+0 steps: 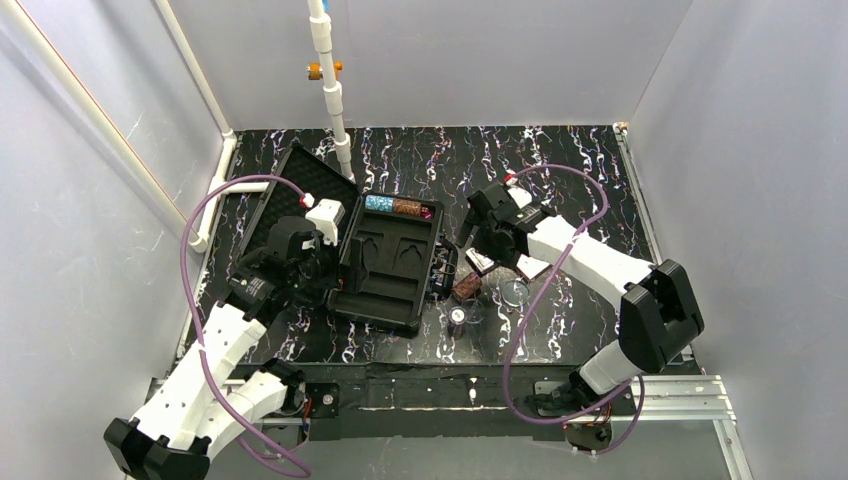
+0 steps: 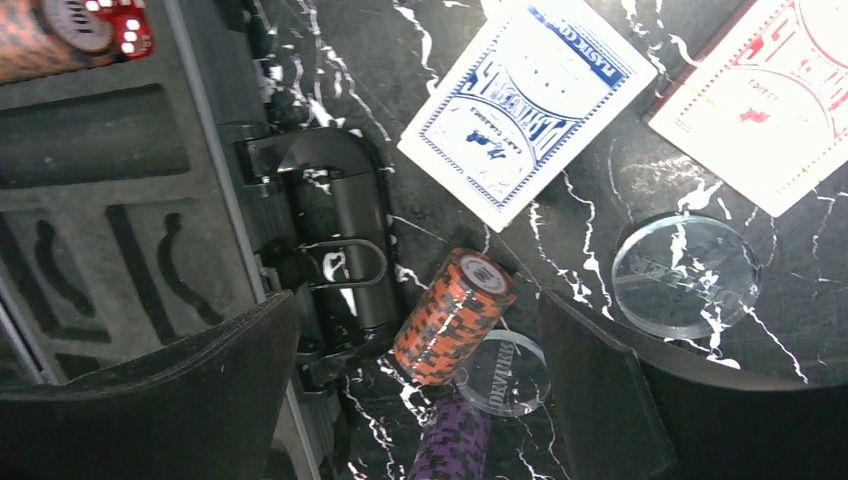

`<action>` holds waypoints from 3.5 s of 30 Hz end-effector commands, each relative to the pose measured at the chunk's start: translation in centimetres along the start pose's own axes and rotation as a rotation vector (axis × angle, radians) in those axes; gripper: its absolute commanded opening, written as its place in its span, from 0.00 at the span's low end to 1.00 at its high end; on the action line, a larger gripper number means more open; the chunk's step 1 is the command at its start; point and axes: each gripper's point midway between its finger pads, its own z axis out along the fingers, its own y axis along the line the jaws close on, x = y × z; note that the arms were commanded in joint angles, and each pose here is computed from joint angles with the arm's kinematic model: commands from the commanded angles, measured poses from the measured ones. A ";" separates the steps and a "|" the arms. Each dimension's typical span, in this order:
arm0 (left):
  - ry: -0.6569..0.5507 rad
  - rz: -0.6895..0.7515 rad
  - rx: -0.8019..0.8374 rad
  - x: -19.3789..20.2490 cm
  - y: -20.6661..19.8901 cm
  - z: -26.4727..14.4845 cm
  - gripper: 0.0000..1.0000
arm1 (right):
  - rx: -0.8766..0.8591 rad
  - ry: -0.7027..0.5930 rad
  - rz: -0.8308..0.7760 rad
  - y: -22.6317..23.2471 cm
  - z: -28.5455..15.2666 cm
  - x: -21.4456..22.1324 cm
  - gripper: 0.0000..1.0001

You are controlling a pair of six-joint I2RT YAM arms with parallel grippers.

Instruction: Pack up texas hold em set

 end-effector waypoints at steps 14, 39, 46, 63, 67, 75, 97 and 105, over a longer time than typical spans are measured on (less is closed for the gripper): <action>-0.032 0.004 -0.026 -1.0 0.3 -1.1 0.99 | 0.135 0.054 0.080 -2.1 2.6 4.7 0.91; -0.010 0.007 -0.033 -0.7 0.4 -0.6 0.99 | 0.148 0.130 0.072 -2.7 5.4 7.9 0.85; -0.010 0.009 -0.033 -0.8 0.4 -0.6 0.99 | 0.155 0.133 0.060 -2.9 6.1 8.2 0.79; -0.017 0.008 -0.032 -0.8 0.4 -0.8 0.99 | 0.126 0.124 0.019 -2.1 6.7 7.9 0.51; -0.015 0.008 -0.032 -0.7 0.4 -0.8 0.99 | 0.125 0.100 0.002 -1.9 6.5 7.3 0.47; -0.015 0.007 -0.032 -0.7 0.4 -0.8 0.99 | 0.153 -0.024 -0.139 -1.4 5.6 3.6 0.42; 0.003 0.006 -0.033 -0.5 0.4 -0.4 0.99 | 0.071 0.083 -0.643 -0.2 7.2 3.8 0.47; -0.001 0.007 -0.031 -0.6 0.4 -0.5 0.99 | 0.044 0.100 -0.625 0.2 6.7 4.1 0.85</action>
